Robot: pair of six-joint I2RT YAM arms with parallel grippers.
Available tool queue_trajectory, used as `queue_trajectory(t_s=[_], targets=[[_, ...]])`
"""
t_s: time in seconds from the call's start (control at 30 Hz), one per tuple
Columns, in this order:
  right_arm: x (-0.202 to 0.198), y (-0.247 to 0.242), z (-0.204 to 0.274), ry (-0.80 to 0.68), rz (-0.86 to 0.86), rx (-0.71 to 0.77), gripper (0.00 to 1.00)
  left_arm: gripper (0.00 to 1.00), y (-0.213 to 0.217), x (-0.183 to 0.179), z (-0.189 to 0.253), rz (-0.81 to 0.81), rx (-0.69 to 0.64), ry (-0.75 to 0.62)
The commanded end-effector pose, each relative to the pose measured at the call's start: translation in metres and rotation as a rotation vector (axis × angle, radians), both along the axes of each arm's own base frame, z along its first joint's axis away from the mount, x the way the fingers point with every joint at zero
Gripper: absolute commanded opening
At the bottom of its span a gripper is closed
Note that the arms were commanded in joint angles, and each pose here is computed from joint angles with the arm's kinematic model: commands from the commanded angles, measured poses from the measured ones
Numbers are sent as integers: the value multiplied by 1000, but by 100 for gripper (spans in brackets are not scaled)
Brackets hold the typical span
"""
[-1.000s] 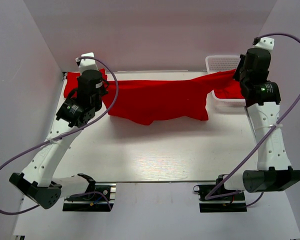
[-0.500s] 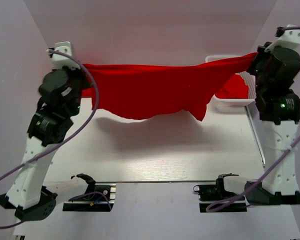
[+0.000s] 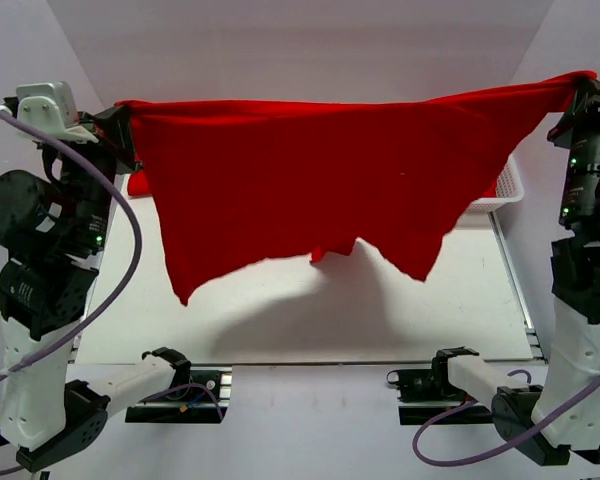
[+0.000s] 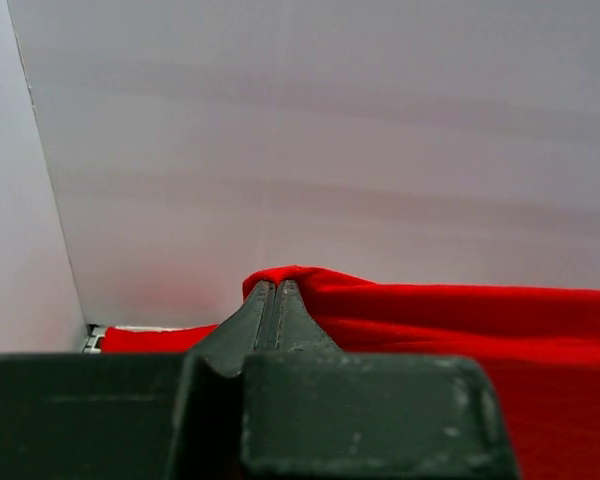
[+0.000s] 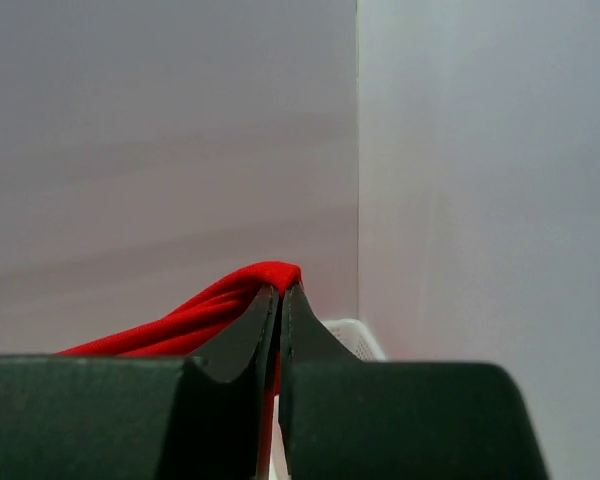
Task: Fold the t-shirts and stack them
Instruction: Flatten out the tshirt
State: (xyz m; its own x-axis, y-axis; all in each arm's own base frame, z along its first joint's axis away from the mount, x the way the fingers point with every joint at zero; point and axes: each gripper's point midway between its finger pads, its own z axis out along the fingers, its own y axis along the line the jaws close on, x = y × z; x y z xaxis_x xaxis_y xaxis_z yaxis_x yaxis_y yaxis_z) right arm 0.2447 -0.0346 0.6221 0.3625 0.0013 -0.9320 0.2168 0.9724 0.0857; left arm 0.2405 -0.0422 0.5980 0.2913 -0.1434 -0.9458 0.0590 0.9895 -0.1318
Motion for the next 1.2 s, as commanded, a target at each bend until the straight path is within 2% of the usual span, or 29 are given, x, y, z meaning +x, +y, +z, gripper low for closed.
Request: queue_trajectory(t_s=[0.0,0.1,0.23,0.27,0.37,0.4,0.47,0.5,0.57,0.63,0.67,0.7,0.73,0.8,0.83,0.9,0.93,0.97,1.0,1.03,1.07,1.1,1.17], targets=[[30,-13,1,13,-89,-30,0,0,8,20,-2,106,21,25],[65,-2,-13,60,-45,-52,0,0,7,45,-17,180,32,74],[126,14,-37,121,25,-80,0,0,-9,95,-42,230,61,142],[143,23,-46,139,68,-91,0,0,-19,118,-58,246,82,179],[193,39,-58,131,138,-93,0,0,-27,149,-56,287,114,184],[199,42,-43,62,147,-91,0,0,-41,177,-71,289,152,221],[215,46,-28,13,160,-87,0,0,-33,183,-39,338,133,160],[204,45,15,-88,162,-72,0,0,-31,188,-30,352,129,142],[209,48,33,-153,173,-70,0,0,-29,187,6,363,95,56],[182,53,76,-302,206,-73,0,0,-21,175,39,367,75,-44],[173,54,83,-329,214,-81,0,0,-16,160,53,359,66,-84],[181,59,71,-301,233,-85,0,0,-18,152,62,324,69,-114],[153,59,89,-354,241,-94,0,0,-20,151,58,310,78,-115],[155,56,75,-322,231,-89,0,0,-16,126,66,261,62,-150],[155,56,55,-277,232,-89,0,0,-23,136,44,239,104,-102],[141,59,50,-267,245,-122,0,0,-27,136,10,209,121,-36],[154,62,11,-178,264,-125,0,0,-28,138,-5,207,140,-4],[156,65,-2,-155,278,-122,0,0,-30,140,-21,199,139,24],[140,67,-3,-169,295,-117,0,0,-36,151,-65,189,181,119],[154,74,-45,-86,333,-117,0,0,-38,153,-85,177,164,154],[139,75,-63,-68,355,-86,0,0,-32,143,-99,185,148,181],[146,85,-103,13,411,-62,0,0,-35,148,-148,178,181,272],[126,92,-137,60,461,-38,0,0,-34,141,-189,176,134,343]])
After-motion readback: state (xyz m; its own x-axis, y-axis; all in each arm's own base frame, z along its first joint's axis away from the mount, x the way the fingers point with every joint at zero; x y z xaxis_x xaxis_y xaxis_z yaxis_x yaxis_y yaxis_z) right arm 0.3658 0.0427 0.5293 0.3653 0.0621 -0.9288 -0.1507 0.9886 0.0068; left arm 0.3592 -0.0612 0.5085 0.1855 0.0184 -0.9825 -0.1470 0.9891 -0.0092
